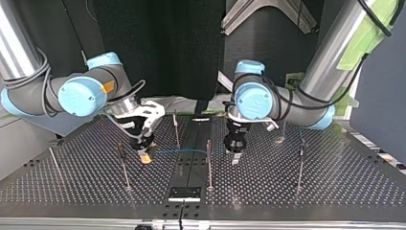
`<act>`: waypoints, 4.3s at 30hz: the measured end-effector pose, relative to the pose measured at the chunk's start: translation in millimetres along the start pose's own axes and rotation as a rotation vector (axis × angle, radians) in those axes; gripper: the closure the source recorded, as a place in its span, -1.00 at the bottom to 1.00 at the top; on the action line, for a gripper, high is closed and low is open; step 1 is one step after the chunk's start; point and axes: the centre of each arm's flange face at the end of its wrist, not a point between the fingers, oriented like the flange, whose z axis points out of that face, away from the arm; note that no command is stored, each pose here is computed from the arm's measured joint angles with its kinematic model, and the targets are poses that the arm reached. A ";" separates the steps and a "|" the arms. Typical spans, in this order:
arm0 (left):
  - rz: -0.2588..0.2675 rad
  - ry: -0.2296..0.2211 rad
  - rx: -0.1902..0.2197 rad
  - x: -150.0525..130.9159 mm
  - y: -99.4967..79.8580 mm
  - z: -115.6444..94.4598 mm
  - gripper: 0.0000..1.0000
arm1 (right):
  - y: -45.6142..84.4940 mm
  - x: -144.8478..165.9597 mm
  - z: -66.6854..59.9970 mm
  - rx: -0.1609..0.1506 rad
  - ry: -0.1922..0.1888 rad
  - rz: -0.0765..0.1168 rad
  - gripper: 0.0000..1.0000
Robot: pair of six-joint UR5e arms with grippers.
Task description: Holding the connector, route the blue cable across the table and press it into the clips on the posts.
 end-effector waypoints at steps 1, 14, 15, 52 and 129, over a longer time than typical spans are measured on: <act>-0.001 0.006 0.005 -0.1 -1.3 -3.9 -1.00 | -0.4 -0.1 -0.1 0.000 0.000 0.000 1.00; -0.029 0.007 0.047 -7.7 -7.9 -53.2 -1.00 | -4.5 0.8 -1.7 0.007 -0.001 -0.002 1.00; -0.027 0.013 0.047 -7.4 -8.0 -57.5 -1.00 | -4.7 1.6 -2.1 0.007 0.001 -0.002 1.00; 0.035 -0.070 0.238 -57.0 -94.3 -158.5 -1.00 | -3.7 21.7 -13.9 0.000 0.024 0.009 1.00; 0.145 -0.048 -0.019 21.8 -147.4 3.5 -1.00 | 1.2 21.7 -13.4 -0.007 0.022 0.011 1.00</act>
